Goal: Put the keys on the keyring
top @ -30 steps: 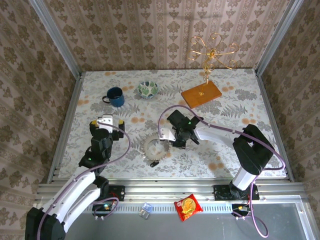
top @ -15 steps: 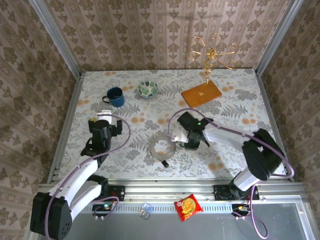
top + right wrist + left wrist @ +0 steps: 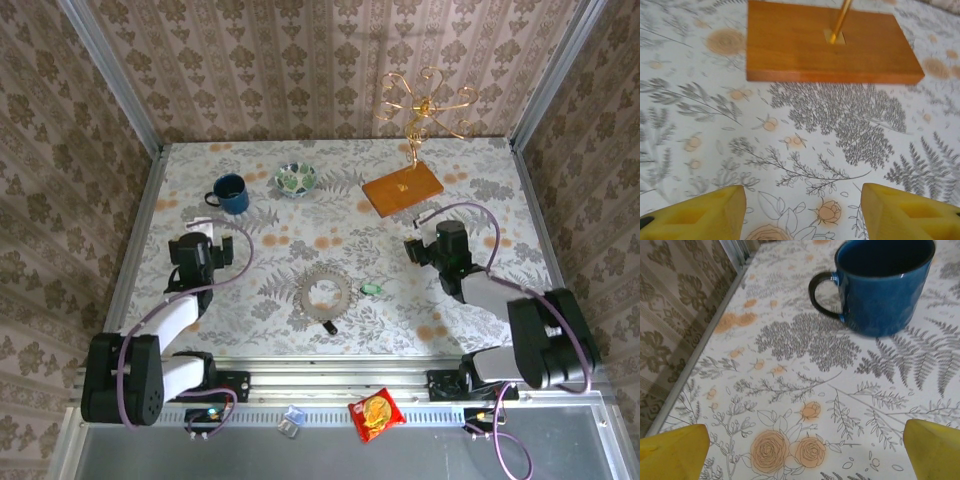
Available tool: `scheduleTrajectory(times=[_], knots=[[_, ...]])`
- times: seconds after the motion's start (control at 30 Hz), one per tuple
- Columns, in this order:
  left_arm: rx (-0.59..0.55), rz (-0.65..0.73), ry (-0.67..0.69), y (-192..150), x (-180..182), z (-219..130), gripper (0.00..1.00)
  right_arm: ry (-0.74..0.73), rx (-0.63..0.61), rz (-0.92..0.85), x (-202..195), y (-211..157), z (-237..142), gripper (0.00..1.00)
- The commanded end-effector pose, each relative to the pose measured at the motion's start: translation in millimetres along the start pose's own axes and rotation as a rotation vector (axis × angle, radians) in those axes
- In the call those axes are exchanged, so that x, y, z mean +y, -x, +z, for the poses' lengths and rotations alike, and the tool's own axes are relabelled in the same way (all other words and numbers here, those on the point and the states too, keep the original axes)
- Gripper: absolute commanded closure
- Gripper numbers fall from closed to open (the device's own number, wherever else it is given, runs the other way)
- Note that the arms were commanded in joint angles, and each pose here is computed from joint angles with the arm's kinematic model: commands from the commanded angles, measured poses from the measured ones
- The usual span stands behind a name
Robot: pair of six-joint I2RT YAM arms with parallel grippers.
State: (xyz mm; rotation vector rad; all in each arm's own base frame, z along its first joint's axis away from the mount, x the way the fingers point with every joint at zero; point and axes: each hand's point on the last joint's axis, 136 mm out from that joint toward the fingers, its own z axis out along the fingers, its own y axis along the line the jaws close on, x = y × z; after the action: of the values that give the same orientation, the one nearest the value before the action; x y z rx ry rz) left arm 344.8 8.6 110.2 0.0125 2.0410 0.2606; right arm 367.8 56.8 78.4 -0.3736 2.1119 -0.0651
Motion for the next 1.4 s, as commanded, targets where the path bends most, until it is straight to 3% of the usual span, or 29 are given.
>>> scheduleTrajectory(times=[0.0,0.23,0.3,0.4,0.63,1.37], knots=[[-0.088,-0.022,-0.025,12,2,7,0.0,-0.071,-0.181,0.109,-25,36,1,0.38],[-0.205,-0.073,-0.072,30,2,19,0.0,-0.083,-0.331,0.265,-52,20,-2,0.34],[-0.23,-0.078,-0.081,32,1,23,0.0,-0.061,-0.248,0.264,-50,17,4,0.34],[-0.223,-0.065,-0.1,19,-7,38,0.0,-0.04,-0.229,0.275,-51,18,9,0.33],[-0.154,-0.065,-0.107,13,-9,53,0.0,-0.036,-0.229,0.287,-53,18,10,0.29],[-0.157,-0.019,-0.143,15,-20,53,0.0,-0.074,-0.215,0.307,-60,16,11,0.17]])
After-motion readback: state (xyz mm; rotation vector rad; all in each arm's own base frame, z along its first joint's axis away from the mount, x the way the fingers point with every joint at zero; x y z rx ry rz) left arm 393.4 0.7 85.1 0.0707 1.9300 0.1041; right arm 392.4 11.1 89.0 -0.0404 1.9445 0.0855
